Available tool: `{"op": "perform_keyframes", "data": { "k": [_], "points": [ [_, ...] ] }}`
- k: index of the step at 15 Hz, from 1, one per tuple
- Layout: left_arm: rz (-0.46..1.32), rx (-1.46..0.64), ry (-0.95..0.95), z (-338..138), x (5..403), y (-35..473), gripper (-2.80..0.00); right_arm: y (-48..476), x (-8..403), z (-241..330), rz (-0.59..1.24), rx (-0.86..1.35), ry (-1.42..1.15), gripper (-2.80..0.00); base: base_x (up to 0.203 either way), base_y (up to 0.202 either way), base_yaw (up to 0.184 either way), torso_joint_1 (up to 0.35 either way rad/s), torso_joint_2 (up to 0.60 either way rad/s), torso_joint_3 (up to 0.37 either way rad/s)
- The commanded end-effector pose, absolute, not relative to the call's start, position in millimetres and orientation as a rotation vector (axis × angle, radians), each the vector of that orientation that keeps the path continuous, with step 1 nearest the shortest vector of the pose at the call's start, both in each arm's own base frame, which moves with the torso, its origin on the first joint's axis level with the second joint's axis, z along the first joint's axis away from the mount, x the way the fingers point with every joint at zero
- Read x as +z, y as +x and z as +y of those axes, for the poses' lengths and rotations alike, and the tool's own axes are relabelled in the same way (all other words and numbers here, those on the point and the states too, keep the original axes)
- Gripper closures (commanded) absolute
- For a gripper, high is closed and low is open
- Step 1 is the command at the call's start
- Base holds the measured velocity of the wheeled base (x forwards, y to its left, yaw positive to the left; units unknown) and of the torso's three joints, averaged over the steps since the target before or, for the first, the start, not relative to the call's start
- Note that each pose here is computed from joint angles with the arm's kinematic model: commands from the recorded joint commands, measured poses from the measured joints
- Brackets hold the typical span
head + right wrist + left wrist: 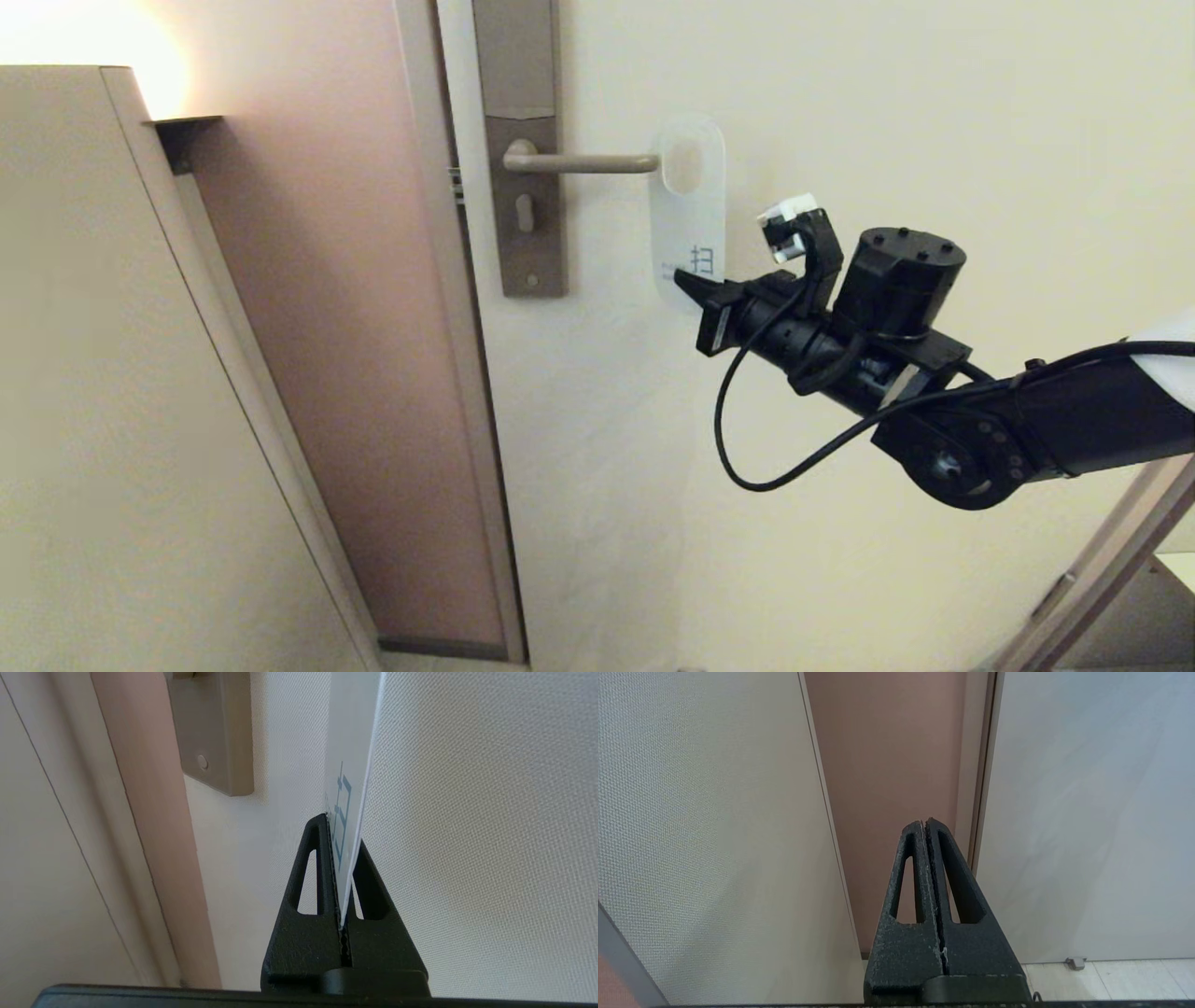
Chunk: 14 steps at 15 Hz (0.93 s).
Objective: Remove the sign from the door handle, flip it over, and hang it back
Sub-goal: Hang the sign back with the other side facing out
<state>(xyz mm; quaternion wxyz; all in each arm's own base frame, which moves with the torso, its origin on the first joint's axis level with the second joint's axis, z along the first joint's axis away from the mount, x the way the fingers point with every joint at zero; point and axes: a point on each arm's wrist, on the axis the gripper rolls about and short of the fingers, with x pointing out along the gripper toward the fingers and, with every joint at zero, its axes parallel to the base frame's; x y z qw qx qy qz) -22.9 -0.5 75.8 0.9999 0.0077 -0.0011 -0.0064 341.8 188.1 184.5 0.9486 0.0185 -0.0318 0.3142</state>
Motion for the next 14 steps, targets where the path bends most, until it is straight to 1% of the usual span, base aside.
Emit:
{"op": "perform_keyframes", "data": {
  "k": [1,6,14],
  "points": [
    [-0.001,-0.013,0.015,0,76,-23,0.00,344,183,189,-0.073,0.642,0.029,0.00,0.000,0.000,0.000,0.000,0.00,0.000],
    [0.000,-0.013,0.015,0,76,-23,0.00,343,192,206,-0.111,0.680,0.033,0.00,0.000,0.000,0.000,0.000,0.00,0.000],
    [0.000,-0.012,0.015,0,76,-23,0.00,330,185,232,-0.101,0.750,0.023,0.00,0.000,0.000,0.000,0.000,0.00,0.000]
  ]
}}
